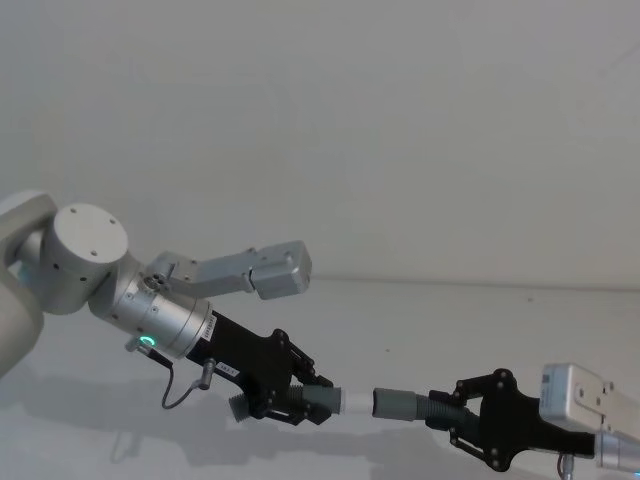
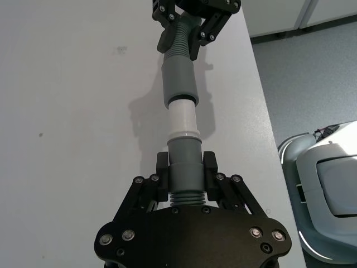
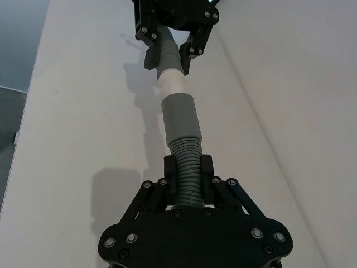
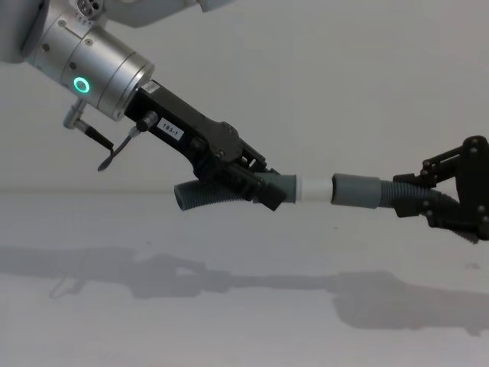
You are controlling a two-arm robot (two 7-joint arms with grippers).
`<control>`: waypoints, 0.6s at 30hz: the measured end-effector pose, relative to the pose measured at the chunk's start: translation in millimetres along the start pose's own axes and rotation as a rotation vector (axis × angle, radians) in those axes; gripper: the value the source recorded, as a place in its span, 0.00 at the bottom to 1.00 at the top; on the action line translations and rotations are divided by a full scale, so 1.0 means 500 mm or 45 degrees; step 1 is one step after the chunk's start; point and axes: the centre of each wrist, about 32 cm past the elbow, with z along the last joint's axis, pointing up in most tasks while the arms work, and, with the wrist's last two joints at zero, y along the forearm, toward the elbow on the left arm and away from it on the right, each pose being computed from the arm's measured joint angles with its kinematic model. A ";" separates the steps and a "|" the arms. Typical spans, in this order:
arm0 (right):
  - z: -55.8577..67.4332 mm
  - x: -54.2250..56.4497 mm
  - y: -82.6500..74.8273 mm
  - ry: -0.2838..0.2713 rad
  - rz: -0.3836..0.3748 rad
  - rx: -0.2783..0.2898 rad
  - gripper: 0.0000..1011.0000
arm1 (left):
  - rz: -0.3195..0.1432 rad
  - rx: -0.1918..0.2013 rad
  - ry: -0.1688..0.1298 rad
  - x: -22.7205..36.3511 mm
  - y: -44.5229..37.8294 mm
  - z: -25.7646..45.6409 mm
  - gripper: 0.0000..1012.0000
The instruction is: Use both hands to pick up one end of the pipe from the table, align the ends, and insert them.
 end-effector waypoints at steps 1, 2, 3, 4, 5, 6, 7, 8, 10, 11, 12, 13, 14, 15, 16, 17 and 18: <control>0.000 0.000 0.000 0.000 0.000 0.000 0.22 | 0.000 0.000 0.000 0.000 0.000 0.000 0.32; 0.000 0.000 0.000 0.000 0.000 0.001 0.22 | 0.000 0.000 0.000 0.000 -0.001 0.000 0.32; 0.000 0.000 0.001 0.001 0.001 0.001 0.22 | 0.000 0.000 0.000 0.000 -0.001 0.000 0.32; 0.001 0.000 0.001 0.001 0.001 0.002 0.22 | 0.000 0.000 0.000 0.000 -0.001 0.000 0.32; 0.001 0.001 0.001 0.000 0.001 0.002 0.22 | 0.000 0.000 0.001 0.000 -0.001 0.000 0.32; 0.001 0.001 0.001 0.000 0.001 0.002 0.22 | 0.000 0.000 0.001 0.000 -0.002 0.000 0.32; 0.001 0.001 0.001 0.000 0.002 0.003 0.22 | 0.000 0.000 0.002 0.000 -0.002 0.000 0.32; 0.001 0.001 0.001 0.000 0.002 0.003 0.22 | 0.000 0.000 0.003 0.001 -0.003 0.000 0.32; 0.001 0.001 0.001 0.000 0.003 0.003 0.22 | 0.001 0.001 0.003 0.002 -0.004 0.000 0.32; 0.001 0.001 0.001 0.000 0.003 0.003 0.22 | 0.001 0.000 0.002 0.002 -0.004 0.000 0.32; 0.001 0.002 0.002 0.000 0.003 0.004 0.22 | 0.002 0.001 0.002 0.003 -0.004 -0.001 0.32; 0.001 0.002 0.002 0.000 0.003 0.004 0.22 | 0.002 0.001 0.002 0.003 -0.005 -0.001 0.32; 0.001 0.002 0.002 -0.001 0.004 0.004 0.22 | 0.002 0.002 0.002 0.004 -0.005 -0.001 0.32; 0.001 0.002 0.002 -0.001 0.004 0.004 0.22 | 0.002 0.002 0.002 0.004 -0.006 -0.001 0.32; 0.001 0.002 0.002 -0.003 0.004 0.006 0.22 | 0.003 0.002 0.002 0.005 -0.006 -0.001 0.32; 0.001 0.002 0.002 -0.006 0.005 0.008 0.22 | 0.003 0.002 0.000 0.006 -0.006 -0.001 0.32; 0.001 0.002 0.002 -0.006 0.005 0.008 0.22 | 0.003 0.002 -0.001 0.006 -0.007 -0.001 0.32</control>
